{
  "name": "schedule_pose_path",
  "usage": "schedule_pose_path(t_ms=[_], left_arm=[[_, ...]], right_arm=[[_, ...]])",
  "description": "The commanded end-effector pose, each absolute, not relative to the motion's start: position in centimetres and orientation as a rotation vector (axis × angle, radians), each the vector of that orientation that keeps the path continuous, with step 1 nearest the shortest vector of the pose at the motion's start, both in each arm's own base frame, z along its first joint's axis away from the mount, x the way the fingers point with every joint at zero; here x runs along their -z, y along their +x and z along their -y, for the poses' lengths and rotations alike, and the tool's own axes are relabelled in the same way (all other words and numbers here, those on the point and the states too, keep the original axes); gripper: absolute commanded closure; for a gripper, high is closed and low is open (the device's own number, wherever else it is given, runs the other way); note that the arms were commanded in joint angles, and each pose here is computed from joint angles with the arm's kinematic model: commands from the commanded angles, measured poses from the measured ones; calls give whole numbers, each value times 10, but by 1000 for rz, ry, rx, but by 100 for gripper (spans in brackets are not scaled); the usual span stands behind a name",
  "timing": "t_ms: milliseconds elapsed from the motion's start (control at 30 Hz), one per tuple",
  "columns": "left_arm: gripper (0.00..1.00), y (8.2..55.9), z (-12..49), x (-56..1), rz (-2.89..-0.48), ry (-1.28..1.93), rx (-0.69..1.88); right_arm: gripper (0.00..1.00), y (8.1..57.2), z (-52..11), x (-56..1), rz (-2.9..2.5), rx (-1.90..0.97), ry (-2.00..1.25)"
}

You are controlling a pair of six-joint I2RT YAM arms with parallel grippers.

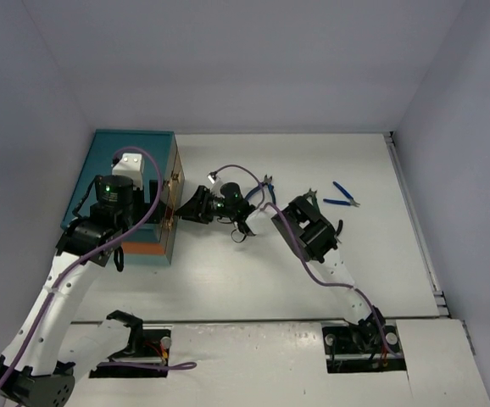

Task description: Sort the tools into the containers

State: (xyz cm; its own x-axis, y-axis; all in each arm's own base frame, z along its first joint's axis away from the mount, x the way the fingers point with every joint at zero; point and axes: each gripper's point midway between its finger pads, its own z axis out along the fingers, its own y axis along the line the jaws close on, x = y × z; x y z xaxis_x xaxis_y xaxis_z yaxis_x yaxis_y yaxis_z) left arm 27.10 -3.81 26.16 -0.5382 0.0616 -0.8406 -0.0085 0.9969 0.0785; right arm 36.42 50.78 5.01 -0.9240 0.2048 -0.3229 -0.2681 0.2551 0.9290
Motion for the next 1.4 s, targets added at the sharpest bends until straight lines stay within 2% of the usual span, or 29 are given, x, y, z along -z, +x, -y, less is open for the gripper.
schedule_pose_path(t_ms=[0,67,133,367,1000,1367], left_arm=[[19,276,35,-274,-2088,9,-96],[19,276,34,-274,-2090,10,-99],[19,276,34,-273,-2092,9,-103],[19,274,31,-265,-2108,5,-120],[19,275,27,-254,-2127,-45,-135],[19,276,27,-259,-2116,-44,-127]], right_arm=[[56,361,-525,-108,-1946,-1870,-178],[58,359,-526,-108,-1931,-1902,-170],[65,359,-525,-112,-1900,-1925,-170],[99,361,-521,-127,-1843,-1928,-184],[100,364,-398,-117,-1961,-1635,-103],[100,361,-370,-98,-2036,-1543,-80]])
